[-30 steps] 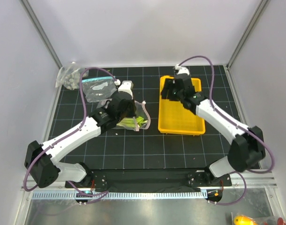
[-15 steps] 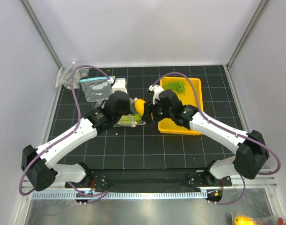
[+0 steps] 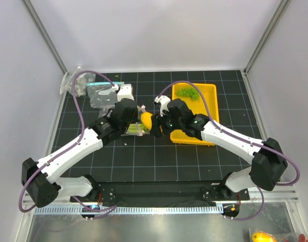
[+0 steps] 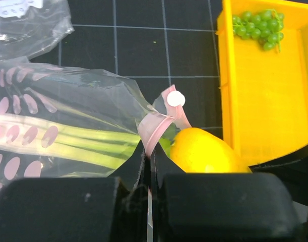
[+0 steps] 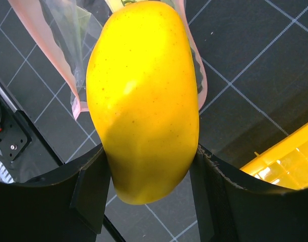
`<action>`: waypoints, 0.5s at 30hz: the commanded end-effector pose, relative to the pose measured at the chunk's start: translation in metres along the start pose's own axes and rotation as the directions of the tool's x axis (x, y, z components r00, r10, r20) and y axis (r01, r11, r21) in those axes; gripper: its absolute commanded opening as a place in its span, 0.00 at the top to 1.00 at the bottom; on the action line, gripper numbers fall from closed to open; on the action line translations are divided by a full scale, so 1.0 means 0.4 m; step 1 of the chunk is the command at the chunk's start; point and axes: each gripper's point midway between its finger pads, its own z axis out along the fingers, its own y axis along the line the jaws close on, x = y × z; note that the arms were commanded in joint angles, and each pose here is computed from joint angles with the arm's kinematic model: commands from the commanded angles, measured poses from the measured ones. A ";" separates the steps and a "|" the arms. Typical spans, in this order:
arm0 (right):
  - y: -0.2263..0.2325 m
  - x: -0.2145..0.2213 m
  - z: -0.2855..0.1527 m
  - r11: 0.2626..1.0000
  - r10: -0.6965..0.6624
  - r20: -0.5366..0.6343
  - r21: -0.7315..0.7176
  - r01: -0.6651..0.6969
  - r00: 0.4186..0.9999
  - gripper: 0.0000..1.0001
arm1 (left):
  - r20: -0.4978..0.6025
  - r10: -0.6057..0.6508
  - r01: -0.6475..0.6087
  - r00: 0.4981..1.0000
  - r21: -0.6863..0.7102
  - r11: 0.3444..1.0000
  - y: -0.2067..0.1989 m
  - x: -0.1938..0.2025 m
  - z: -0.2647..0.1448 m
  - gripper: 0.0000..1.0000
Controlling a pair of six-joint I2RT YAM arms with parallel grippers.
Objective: Place the food in the zip-top bag and seal the zipper
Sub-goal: Place the fake fruit in the zipper food storage bag.
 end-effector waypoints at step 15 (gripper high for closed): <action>0.040 -0.059 -0.011 0.998 -0.039 0.094 -0.051 0.044 0.995 0.23 | 0.017 0.016 -0.023 1.000 0.616 0.787 -0.274 -0.026 -0.159 1.00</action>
